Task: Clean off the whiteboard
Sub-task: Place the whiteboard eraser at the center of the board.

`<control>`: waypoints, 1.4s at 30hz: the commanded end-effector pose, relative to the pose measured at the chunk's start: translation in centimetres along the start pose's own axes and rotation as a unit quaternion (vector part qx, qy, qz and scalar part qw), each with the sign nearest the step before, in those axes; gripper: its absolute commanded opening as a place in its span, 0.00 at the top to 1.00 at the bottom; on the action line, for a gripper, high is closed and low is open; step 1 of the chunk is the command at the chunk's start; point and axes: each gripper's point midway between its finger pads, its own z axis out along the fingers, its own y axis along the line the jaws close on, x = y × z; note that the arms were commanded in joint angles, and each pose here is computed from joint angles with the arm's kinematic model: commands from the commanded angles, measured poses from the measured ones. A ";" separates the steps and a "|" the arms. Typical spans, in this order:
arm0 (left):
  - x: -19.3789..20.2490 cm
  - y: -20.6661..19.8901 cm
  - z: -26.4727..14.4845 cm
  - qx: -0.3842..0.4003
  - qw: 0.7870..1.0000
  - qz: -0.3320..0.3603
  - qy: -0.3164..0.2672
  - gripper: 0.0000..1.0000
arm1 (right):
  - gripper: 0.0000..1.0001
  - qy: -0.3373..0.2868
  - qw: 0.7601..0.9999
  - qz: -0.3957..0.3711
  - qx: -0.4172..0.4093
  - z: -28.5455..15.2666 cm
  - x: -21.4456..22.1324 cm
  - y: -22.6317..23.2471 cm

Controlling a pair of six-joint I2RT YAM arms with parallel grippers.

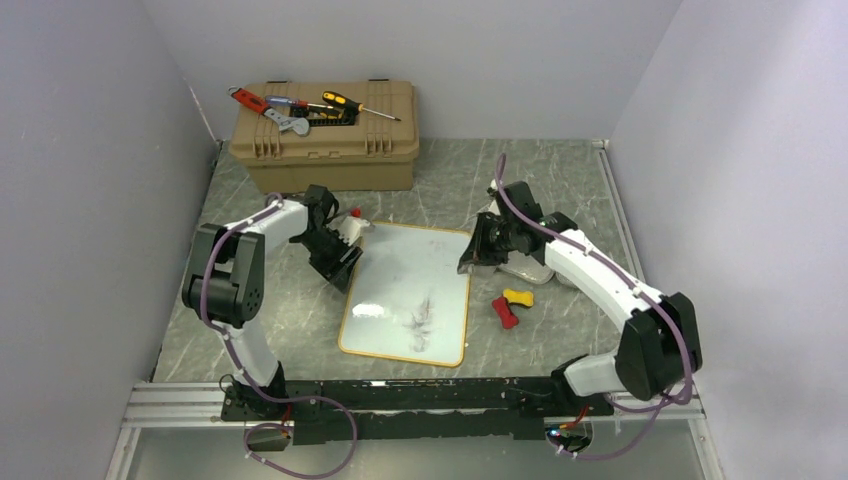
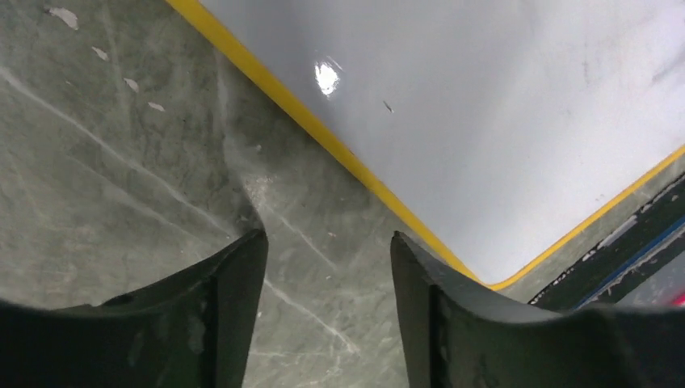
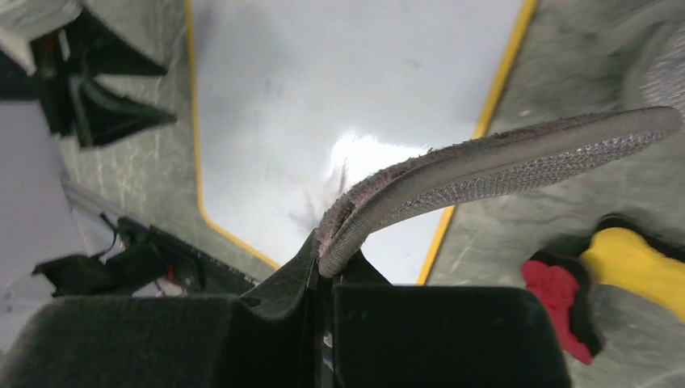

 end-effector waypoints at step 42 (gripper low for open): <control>-1.3 6.7 -0.5 0.115 0.992 -0.036 -0.033 0.13 | 0.45 -0.054 0.989 0.026 0.138 11.7 -17.4 -6.0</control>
